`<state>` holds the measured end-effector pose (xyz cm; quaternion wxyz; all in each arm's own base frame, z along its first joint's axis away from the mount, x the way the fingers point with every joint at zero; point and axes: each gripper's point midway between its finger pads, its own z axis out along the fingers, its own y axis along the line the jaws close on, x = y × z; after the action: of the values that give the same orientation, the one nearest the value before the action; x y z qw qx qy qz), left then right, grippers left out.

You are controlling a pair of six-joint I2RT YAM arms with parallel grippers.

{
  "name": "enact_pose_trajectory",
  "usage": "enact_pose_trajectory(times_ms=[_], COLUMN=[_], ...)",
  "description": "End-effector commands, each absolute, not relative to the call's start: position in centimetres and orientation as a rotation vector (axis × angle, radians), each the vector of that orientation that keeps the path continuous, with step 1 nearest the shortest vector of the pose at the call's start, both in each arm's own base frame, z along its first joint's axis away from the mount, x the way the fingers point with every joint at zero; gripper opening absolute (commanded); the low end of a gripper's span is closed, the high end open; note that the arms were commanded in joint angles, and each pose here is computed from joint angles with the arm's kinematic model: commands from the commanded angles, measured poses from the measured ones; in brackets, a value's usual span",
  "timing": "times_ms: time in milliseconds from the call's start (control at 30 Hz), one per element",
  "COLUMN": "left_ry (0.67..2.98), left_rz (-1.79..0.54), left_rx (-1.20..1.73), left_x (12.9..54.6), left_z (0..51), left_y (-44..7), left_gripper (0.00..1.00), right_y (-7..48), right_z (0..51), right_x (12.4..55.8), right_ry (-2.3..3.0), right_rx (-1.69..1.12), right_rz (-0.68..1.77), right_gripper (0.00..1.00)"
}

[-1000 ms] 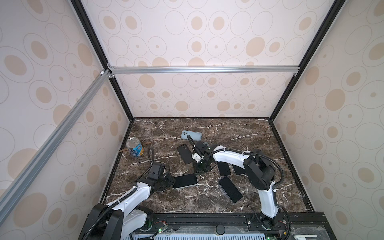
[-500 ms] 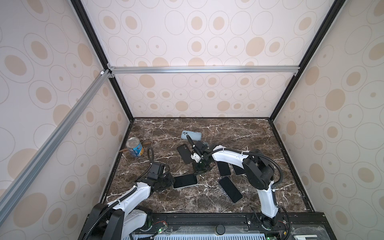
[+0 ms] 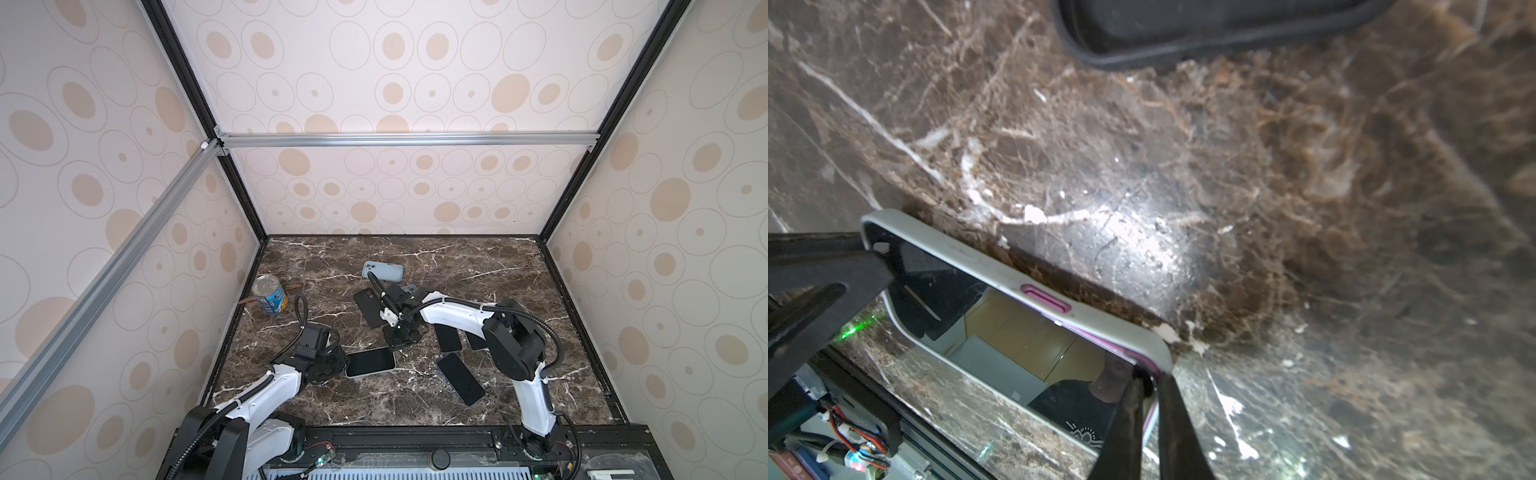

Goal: Put the phone into the phone case

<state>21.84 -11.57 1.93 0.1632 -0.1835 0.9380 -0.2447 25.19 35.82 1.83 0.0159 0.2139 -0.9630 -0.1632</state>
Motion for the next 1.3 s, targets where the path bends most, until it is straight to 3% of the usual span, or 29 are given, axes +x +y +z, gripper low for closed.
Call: enact_pose_trajectory(times_ms=[0,433,733,1033,1267], left_ry=[2.694,2.690,2.675,2.617,2.567], left_rz=[-0.675,-0.680,-0.690,-0.679,-0.656], left_rx=[-0.507,-0.504,-0.500,-0.495,-0.503], left_x=[21.5,21.6,21.9,23.0,23.9], left_z=[1.4,1.5,1.9,3.8,5.3], left_y=[-11.3,-11.4,-11.5,-11.3,-10.9], left_gripper=[0.21,0.21,0.21,0.21,0.21], right_y=[30.6,30.7,32.3,34.9,36.6], right_z=[-6.3,-6.1,-4.4,0.2,3.8], right_x=[20.6,20.4,21.3,23.2,24.7], right_ry=[-2.835,-2.854,-2.912,-3.026,-3.103], right_rx=[0.670,1.032,1.228,1.384,1.395], right_rz=[-0.078,0.318,0.395,0.300,0.161], right_gripper=[0.12,0.12,0.17,0.25,0.25])
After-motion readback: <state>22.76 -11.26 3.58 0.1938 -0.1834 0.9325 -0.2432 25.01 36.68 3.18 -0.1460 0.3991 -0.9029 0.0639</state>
